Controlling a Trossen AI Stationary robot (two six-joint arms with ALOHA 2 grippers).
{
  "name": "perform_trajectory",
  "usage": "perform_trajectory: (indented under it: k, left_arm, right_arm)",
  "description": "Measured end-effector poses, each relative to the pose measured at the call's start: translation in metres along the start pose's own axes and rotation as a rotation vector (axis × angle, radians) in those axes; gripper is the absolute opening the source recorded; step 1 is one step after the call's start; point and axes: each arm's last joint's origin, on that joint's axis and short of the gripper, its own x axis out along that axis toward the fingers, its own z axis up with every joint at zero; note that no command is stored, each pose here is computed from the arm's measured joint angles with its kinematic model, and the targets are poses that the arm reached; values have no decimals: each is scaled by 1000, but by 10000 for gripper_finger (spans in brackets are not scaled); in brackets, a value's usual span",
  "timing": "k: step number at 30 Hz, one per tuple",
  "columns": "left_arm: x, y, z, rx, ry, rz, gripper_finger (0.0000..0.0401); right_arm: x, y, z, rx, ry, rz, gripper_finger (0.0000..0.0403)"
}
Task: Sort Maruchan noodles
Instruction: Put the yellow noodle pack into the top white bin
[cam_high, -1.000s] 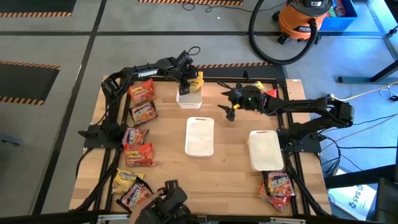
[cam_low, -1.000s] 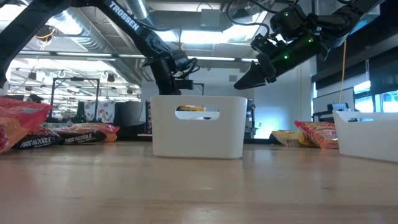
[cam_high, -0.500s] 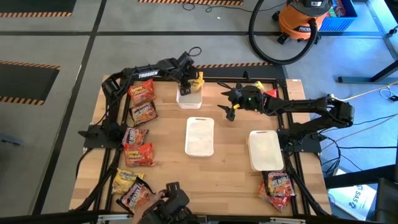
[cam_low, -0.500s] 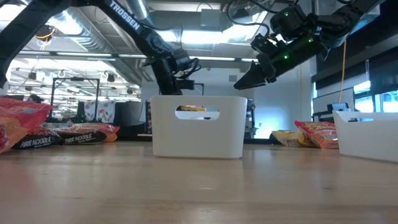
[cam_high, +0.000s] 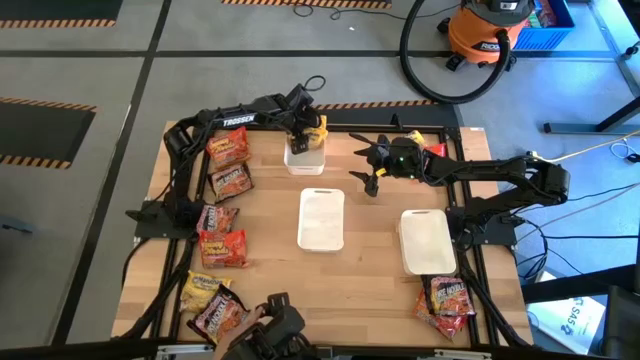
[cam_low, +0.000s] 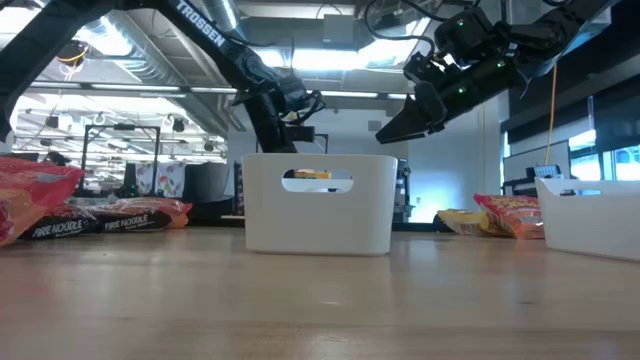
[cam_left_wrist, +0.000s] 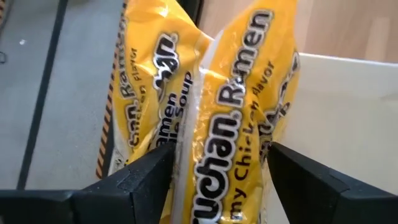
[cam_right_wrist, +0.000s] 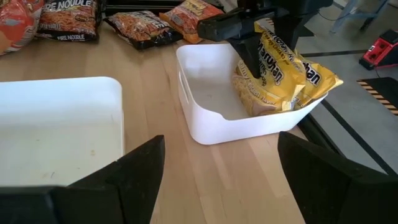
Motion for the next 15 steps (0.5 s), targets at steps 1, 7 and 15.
perform_trajectory:
  k: [1,7,15]
  left_arm:
    - [-2,1,1,-1,-1,8,258]
    - [-17,7,13,1,-15,52,261]
    - [-39,10,29,11,-16,44,261]
  right_arm:
    - [0,0,0,0,0,0,292]
    - [0,0,0,0,0,0,292]
    - [0,0,0,0,-1,-1,292]
